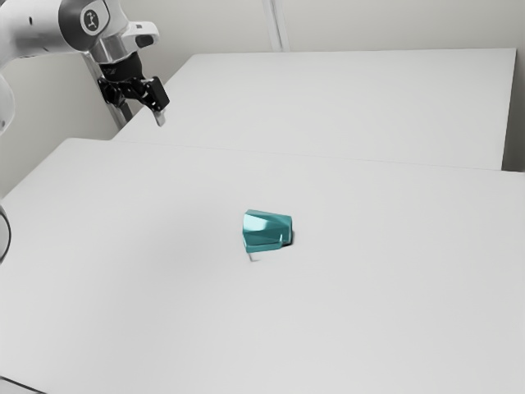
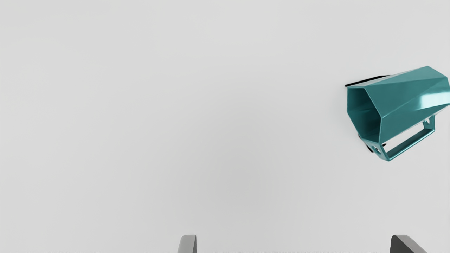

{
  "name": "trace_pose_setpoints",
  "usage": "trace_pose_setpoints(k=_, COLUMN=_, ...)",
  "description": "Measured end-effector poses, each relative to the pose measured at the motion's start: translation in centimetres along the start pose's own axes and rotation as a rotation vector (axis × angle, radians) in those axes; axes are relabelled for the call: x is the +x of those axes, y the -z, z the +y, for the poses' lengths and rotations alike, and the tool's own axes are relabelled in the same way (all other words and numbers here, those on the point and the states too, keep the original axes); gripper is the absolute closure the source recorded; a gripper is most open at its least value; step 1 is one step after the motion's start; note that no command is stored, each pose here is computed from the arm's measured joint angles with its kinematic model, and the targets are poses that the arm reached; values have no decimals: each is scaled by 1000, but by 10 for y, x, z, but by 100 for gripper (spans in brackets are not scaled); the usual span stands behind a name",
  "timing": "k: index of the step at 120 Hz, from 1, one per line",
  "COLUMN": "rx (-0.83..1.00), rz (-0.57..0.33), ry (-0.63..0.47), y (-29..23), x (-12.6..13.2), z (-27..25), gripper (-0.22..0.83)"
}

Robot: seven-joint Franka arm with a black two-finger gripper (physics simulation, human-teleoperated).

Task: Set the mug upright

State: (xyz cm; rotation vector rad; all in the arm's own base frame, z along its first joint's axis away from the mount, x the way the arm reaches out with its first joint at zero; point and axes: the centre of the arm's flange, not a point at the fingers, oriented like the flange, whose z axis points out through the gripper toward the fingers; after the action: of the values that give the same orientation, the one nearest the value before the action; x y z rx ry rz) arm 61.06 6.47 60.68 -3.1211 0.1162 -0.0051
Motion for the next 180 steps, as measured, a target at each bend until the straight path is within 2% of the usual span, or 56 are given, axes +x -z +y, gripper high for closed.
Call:
trace_pose_setpoints(k=50, rx=-4, rz=-5, ry=-1, y=0, x=-1, z=3, gripper=0)
trace_pose_setpoints(k=65, rx=-104, rz=-1, ry=10, y=-11, x=0, z=5, gripper=0)
trace_pose_setpoints(k=86, rx=-363, rz=-38, ry=45, y=-64, x=-5, z=7, gripper=0)
trace_pose_setpoints(k=98, rx=-457, rz=-24, ry=41, y=-93, x=-5, z=14, gripper=0)
trace_pose_setpoints(k=132, rx=-568, rz=68, ry=75, y=-175, x=-15, z=24, gripper=0)
trace_pose_setpoints(k=144, rx=-595, rz=106, ry=82, y=-195, x=-11, z=29, gripper=0)
trace_pose_setpoints(k=165, rx=-646, rz=106, ry=122, y=-244, x=-10, z=24, gripper=0)
trace_pose_setpoints(k=180, rx=-723, rz=109, ry=157, y=-271, x=-22, z=28, gripper=0)
